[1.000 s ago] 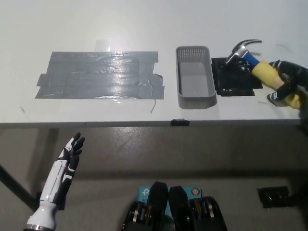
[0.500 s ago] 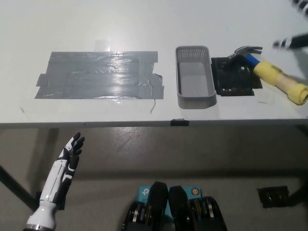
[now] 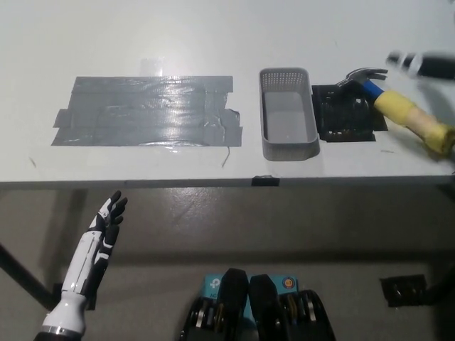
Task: The robot picks the hammer with right hand and hits the black area on the desk and places it back.
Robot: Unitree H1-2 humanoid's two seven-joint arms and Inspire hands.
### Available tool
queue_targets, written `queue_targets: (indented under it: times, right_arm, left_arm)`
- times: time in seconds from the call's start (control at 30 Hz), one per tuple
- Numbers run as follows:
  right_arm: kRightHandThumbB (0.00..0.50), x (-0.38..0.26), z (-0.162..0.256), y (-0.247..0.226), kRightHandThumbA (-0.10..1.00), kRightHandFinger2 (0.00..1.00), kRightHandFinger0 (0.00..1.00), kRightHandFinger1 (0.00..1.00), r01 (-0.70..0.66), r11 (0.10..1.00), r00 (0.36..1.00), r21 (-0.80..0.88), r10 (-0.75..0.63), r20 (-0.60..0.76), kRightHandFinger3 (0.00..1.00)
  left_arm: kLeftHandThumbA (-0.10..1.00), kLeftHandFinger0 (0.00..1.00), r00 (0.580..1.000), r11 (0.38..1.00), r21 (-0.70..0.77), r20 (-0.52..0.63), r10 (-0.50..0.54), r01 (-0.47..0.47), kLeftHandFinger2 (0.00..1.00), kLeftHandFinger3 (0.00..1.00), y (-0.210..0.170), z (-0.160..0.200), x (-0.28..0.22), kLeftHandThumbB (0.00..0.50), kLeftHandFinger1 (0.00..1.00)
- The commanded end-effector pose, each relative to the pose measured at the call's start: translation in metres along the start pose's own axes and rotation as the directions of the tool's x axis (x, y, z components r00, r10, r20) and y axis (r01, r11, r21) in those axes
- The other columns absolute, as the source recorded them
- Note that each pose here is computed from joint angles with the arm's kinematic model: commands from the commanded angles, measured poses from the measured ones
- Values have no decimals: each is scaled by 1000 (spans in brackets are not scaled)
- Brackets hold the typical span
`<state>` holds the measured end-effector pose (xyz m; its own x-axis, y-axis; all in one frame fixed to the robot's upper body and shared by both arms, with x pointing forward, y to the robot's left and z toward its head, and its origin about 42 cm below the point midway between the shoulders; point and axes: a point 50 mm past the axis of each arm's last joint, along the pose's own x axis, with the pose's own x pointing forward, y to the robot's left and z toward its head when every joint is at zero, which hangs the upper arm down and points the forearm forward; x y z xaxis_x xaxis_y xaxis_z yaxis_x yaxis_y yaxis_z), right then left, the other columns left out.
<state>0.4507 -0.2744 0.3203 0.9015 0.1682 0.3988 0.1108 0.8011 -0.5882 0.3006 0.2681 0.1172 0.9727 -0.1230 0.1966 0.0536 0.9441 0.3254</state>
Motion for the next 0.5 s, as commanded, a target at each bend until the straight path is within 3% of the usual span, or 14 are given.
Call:
queue_targets:
  times: [0.0,0.13,0.23,0.37,0.47]
  right_arm:
    - [272,-122,113,26,1000,1000,1000,1000,137,966,854,220,-227,468,1000]
    - [232,-147,77,77,1000,1000,1000,1000,82,950,918,300,-190,349,1000]
    - [250,-158,49,99,1000,1000,1000,1000,105,941,955,321,-185,232,1000]
    - [217,-170,16,115,1000,1000,1000,1000,125,934,979,336,-170,110,1000]
    - [165,-181,-13,128,1000,1000,1000,1000,131,948,988,288,-149,39,1000]
  left_arm:
    - [1000,1000,994,1000,9,109,-1,0,1000,1000,2,23,36,109,1000]
    - [1000,1000,994,1000,6,105,-2,1,1000,1000,2,23,37,116,1000]
    - [1000,1000,995,1000,8,98,-7,6,1000,1000,1,23,36,115,1000]
    - [1000,1000,996,1000,2,88,-11,11,1000,1000,-3,19,29,118,1000]
    - [1000,1000,997,1000,-5,72,-21,21,1000,1000,-7,15,20,117,1000]
